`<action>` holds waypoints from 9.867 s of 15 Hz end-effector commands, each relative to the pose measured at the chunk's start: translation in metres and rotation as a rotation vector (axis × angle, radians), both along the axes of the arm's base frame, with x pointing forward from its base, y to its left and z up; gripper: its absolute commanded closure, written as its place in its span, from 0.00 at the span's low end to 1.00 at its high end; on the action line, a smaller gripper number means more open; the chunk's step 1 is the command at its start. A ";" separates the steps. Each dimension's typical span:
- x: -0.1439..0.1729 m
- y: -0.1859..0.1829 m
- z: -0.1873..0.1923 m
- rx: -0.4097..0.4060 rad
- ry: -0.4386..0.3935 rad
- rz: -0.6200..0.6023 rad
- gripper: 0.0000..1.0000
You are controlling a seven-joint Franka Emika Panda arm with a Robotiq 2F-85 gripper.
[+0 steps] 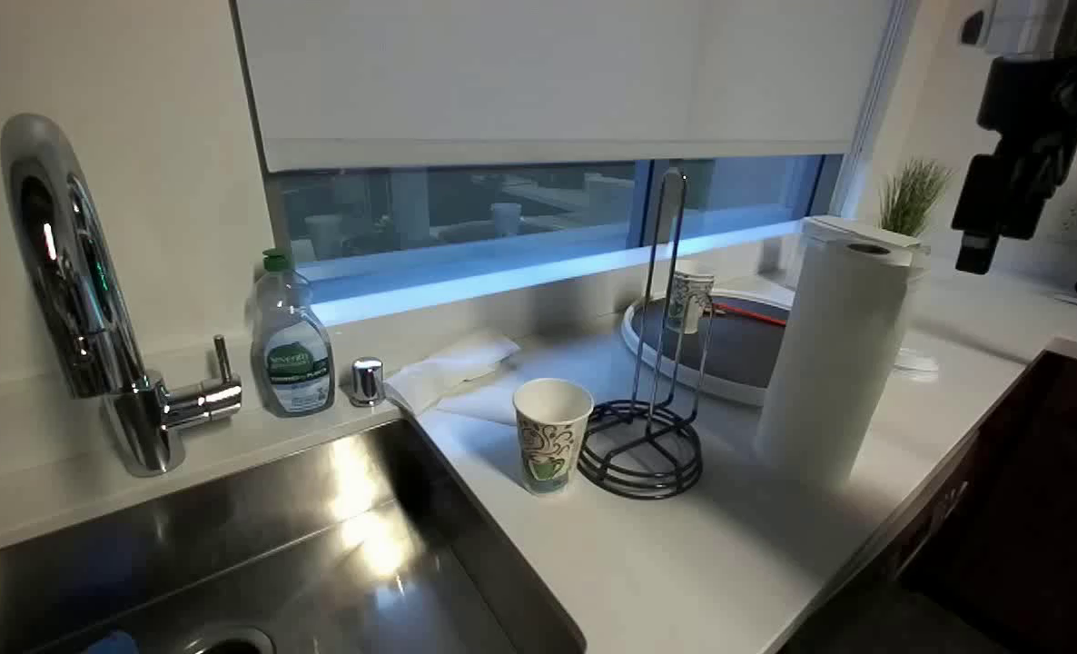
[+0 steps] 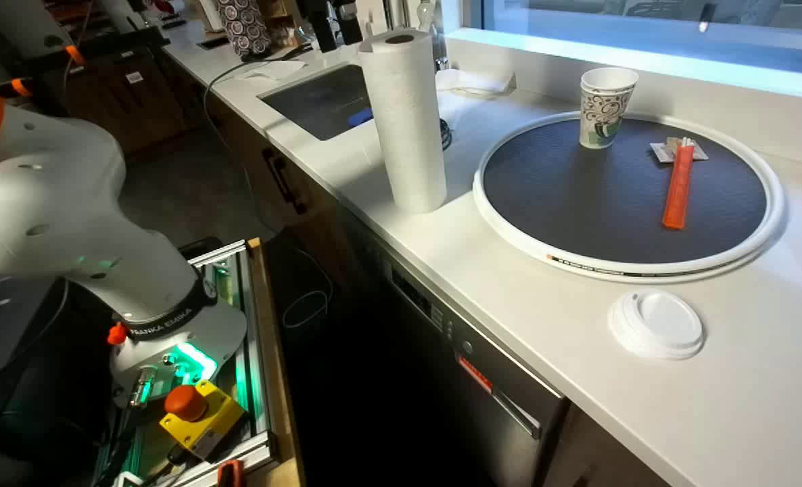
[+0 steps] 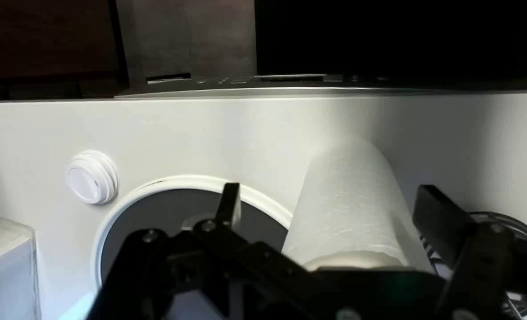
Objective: Put the paper towel roll on the silver holder.
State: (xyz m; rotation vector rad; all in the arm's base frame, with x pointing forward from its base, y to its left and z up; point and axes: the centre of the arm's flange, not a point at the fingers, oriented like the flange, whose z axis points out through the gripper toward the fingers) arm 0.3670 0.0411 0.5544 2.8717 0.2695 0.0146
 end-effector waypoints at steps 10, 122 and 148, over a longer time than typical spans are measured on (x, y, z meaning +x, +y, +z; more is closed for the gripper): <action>0.013 -0.016 0.008 0.055 -0.078 -0.160 0.00; 0.075 0.101 0.168 0.288 -0.221 -0.106 0.96; 0.123 0.108 0.069 0.233 -0.028 -0.065 0.96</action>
